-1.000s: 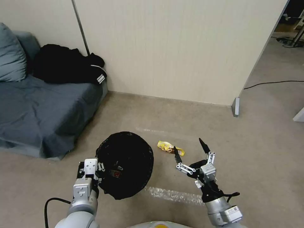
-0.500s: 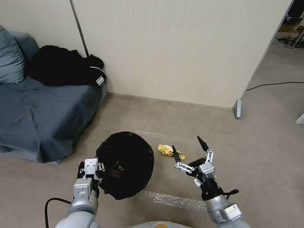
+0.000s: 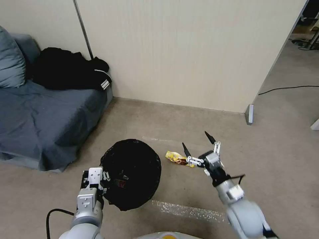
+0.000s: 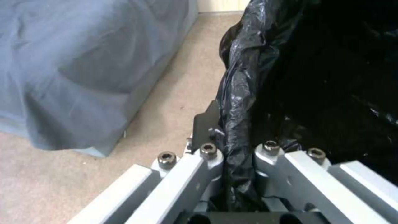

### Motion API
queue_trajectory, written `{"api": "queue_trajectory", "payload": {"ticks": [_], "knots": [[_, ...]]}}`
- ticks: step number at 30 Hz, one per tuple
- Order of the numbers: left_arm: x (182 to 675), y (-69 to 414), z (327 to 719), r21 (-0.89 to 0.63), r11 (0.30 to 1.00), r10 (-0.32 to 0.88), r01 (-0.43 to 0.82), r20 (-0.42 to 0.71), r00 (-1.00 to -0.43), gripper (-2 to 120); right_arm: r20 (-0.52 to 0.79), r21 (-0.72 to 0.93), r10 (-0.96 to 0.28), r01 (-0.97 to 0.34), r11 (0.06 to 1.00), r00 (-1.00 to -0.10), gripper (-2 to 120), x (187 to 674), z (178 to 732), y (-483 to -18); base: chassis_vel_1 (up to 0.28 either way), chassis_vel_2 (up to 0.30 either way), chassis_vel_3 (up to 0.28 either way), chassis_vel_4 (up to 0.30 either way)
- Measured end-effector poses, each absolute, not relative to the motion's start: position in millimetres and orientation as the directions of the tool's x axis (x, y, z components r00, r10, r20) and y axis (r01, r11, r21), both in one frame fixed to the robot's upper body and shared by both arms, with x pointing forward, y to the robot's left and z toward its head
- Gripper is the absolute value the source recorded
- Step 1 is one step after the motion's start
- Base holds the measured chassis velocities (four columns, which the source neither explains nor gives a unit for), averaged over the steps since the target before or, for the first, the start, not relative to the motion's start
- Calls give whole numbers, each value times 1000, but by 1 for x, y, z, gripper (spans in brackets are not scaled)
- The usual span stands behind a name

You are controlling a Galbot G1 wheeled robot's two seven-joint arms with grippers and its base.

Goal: Pick up the trash bin, then pick up the garbage from the floor and place it into the trash bin.

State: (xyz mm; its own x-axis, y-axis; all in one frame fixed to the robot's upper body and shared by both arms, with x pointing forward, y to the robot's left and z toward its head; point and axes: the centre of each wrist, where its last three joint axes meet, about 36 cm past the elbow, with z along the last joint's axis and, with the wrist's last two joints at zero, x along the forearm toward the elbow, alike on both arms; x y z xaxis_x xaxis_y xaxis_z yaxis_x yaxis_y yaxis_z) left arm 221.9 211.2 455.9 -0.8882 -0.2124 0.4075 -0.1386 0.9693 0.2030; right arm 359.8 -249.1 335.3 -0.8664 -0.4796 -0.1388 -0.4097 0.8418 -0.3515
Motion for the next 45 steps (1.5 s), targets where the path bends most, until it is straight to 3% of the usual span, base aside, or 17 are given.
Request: {"api": "queue_trajectory", "payload": {"ticks": [6,8,16,29,45], "knots": [[221,212,451,218,964,-233,-151,420,-877,1,-10,-519,-550,-466,717,-835,100,449,311,-291,0,0,0,0],[221,212,450,220,963,-235,-153,422,-875,1,8,-525,-556,-477,705,-831,100,459,307,-295,0,0,0,0],[220,211,444,232,960,-247,-157,437,-865,1,157,-493,-617,-603,628,-771,100,516,269,-275,0,0,0,0],[219,208,440,241,958,-251,-156,441,-862,1,294,-498,-636,-682,536,-714,100,516,220,-259,0,0,0,0],[214,208,439,249,954,-261,-164,434,-862,1,376,-345,-651,-752,562,-659,100,499,172,-239,0,0,0,0]]}}
